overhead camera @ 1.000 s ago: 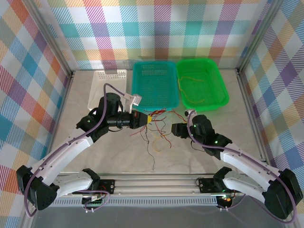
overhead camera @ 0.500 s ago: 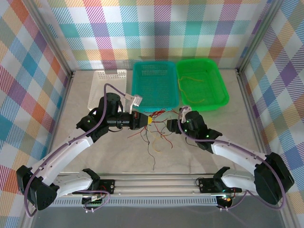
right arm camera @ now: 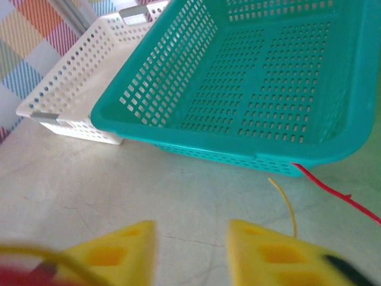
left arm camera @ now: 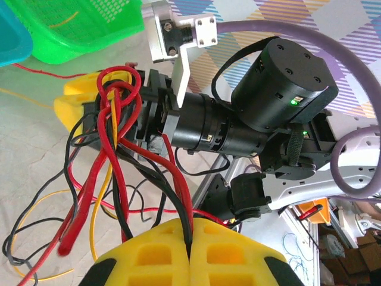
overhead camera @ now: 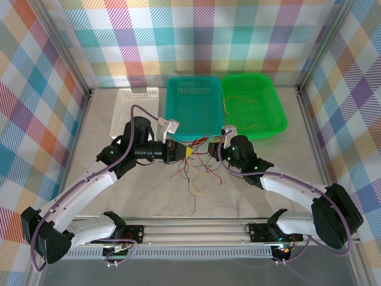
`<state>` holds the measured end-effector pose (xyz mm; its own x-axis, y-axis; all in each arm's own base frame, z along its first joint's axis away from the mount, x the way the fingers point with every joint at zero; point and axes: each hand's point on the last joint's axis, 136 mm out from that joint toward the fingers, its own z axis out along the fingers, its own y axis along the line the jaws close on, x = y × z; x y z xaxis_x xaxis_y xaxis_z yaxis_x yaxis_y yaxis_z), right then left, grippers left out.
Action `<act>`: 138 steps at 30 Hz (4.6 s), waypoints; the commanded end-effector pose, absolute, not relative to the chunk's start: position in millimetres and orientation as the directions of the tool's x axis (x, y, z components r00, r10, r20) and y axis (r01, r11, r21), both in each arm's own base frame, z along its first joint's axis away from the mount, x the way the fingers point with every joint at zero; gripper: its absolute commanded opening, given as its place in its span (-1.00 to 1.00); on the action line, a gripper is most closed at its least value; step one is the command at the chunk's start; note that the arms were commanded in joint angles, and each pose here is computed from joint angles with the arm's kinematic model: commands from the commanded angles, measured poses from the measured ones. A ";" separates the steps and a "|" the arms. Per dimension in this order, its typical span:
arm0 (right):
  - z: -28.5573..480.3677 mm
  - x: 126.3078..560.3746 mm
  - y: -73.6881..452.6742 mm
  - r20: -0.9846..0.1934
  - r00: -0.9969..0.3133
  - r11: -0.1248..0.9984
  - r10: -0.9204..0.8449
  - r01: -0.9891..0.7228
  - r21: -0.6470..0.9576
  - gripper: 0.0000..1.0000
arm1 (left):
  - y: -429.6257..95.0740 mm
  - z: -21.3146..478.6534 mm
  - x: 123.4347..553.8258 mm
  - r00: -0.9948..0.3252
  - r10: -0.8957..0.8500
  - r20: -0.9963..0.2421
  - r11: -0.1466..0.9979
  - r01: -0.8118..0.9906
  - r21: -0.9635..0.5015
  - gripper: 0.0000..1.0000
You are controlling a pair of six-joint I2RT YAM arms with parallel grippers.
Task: Untangle the cables
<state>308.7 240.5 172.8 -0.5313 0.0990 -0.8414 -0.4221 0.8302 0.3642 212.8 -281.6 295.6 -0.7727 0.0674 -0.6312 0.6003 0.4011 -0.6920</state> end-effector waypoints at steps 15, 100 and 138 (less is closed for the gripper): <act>172.0 272.2 76.9 -0.682 -0.633 0.905 0.366 0.074 0.418 -1.00 | -179.9 270.2 245.5 -0.785 -0.079 -0.614 0.827 0.293 -0.481 -1.00; 637.6 236.7 59.5 -0.884 -0.078 0.830 0.461 -0.314 0.461 -1.00 | -172.2 167.0 256.5 -0.917 0.024 -0.398 0.900 0.193 -0.391 -1.00; 551.0 483.3 24.7 -0.961 -0.093 0.966 0.259 0.018 0.259 -1.00 | -192.1 168.0 251.0 -0.901 0.085 -0.426 0.869 0.276 -0.411 -1.00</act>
